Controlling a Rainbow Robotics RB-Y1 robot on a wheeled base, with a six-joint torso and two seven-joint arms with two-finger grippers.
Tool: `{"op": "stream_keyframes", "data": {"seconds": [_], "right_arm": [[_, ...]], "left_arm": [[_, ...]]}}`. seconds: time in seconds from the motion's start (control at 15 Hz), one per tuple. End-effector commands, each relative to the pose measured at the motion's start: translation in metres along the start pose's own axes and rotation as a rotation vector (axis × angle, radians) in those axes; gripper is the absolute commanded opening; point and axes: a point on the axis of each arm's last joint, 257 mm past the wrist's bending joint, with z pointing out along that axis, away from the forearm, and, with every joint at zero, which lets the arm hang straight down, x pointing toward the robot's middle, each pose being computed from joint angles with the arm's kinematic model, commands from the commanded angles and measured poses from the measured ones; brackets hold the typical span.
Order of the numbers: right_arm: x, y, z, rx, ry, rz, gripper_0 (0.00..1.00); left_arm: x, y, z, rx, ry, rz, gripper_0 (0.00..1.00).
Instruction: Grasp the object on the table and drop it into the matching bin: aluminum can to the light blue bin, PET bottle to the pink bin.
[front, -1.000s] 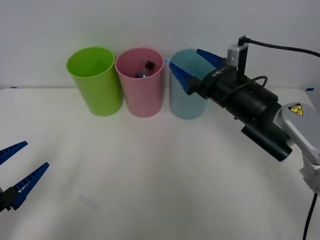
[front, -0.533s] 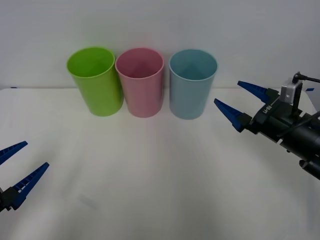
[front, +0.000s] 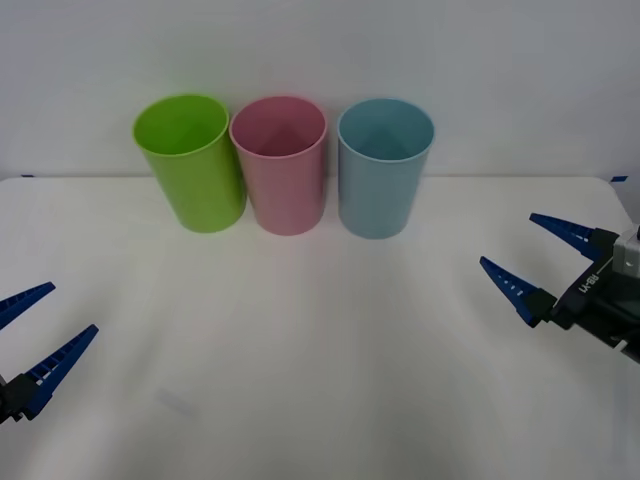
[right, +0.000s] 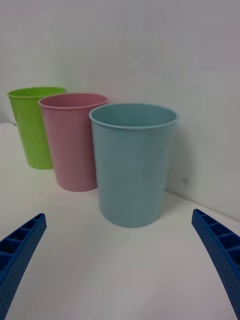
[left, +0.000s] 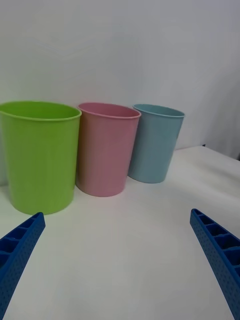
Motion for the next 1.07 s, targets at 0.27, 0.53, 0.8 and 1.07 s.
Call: {"op": "stream_keyframes", "data": {"seconds": [0.27, 0.53, 0.8, 1.07], "right_arm": [[0.027, 0.015, -0.043, -0.034, 0.054, -0.009, 1.00], [0.039, 0.040, -0.066, -0.110, 0.081, 0.019, 1.00], [0.049, 0.052, -0.078, -0.132, 0.103, 0.045, 1.00], [0.058, 0.062, -0.086, -0.141, 0.119, 0.067, 1.00]], "left_arm": [[0.000, 0.000, 0.000, 0.000, 0.000, 0.000, 1.00], [0.000, 0.000, 0.000, 0.000, 0.000, 0.000, 1.00], [0.000, 0.000, 0.000, 0.000, 0.000, 0.000, 1.00], [0.000, 0.000, 0.000, 0.000, 0.000, 0.000, 1.00]]}}
